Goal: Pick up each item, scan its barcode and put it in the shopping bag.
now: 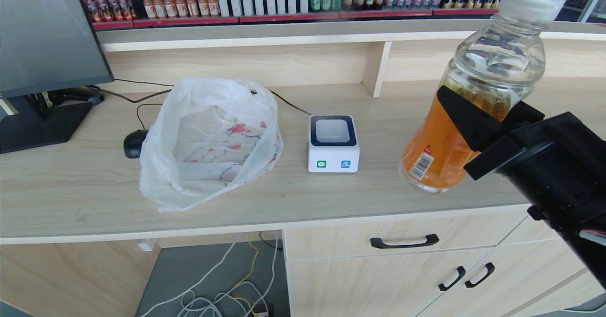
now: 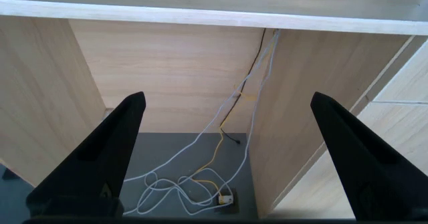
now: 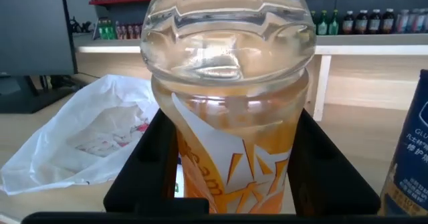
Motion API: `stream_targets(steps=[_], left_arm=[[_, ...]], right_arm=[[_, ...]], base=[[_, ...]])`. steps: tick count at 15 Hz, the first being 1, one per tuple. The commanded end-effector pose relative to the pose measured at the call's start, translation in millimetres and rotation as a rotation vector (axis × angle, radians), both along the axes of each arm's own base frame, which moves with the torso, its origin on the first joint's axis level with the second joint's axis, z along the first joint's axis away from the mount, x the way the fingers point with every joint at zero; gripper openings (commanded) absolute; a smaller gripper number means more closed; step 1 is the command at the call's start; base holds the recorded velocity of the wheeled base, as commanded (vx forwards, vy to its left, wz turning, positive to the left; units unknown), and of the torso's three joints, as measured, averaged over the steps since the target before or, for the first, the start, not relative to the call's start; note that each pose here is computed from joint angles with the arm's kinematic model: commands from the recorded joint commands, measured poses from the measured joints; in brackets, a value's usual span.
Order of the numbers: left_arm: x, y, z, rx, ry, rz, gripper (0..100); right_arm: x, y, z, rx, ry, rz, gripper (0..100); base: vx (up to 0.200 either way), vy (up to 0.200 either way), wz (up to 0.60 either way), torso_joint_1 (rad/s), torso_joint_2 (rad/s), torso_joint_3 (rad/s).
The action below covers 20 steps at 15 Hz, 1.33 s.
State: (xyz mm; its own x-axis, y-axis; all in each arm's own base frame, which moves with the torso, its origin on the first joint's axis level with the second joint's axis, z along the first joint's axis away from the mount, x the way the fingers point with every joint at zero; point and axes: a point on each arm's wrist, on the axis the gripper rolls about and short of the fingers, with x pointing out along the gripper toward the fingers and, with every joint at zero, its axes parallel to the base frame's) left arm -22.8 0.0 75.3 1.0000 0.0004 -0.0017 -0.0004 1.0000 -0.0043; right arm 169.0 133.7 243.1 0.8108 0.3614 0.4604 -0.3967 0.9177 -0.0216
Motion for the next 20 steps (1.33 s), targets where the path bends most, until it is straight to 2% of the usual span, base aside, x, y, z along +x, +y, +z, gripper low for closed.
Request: stream_targets(steps=[1, 5, 10, 14, 15, 20], left_arm=[[0, 0.0, 0.0, 0.000, 0.000, 0.001, 100], [0, 0.0, 0.0, 0.000, 0.000, 0.001, 100], [0, 0.0, 0.2, 0.001, -0.002, 0.001, 100], [0, 0.0, 0.2, 0.001, -0.002, 0.001, 100], [0, 0.0, 0.0, 0.001, 0.000, 0.001, 100], [0, 0.0, 0.2, 0.001, -0.002, 0.001, 100]], right_arm=[[0, 0, 0, 0.001, 0.001, -0.003, 0], [0, 0, 0, 0.005, 0.002, 0.005, 0], [1, 1, 2, 0.013, -0.002, 0.019, 0], [3, 4, -2, -0.019, -0.003, 0.040, 0], [4, 5, -3, -0.033, -0.003, 0.036, 0], [21, 22, -24, -0.255, -0.041, 0.083, 0]], base=[[0.000, 0.200, 0.00, -0.007, 0.00, 0.002], [0.000, 0.200, 0.00, 0.007, 0.01, 0.004], [0.000, 0.000, 0.00, 0.000, 0.00, 0.000], [0.000, 0.000, 0.00, 0.000, 0.00, 0.000], [0.000, 0.000, 0.00, 0.000, 0.00, 0.000], [0.000, 0.000, 0.00, 0.000, 0.00, 0.000]])
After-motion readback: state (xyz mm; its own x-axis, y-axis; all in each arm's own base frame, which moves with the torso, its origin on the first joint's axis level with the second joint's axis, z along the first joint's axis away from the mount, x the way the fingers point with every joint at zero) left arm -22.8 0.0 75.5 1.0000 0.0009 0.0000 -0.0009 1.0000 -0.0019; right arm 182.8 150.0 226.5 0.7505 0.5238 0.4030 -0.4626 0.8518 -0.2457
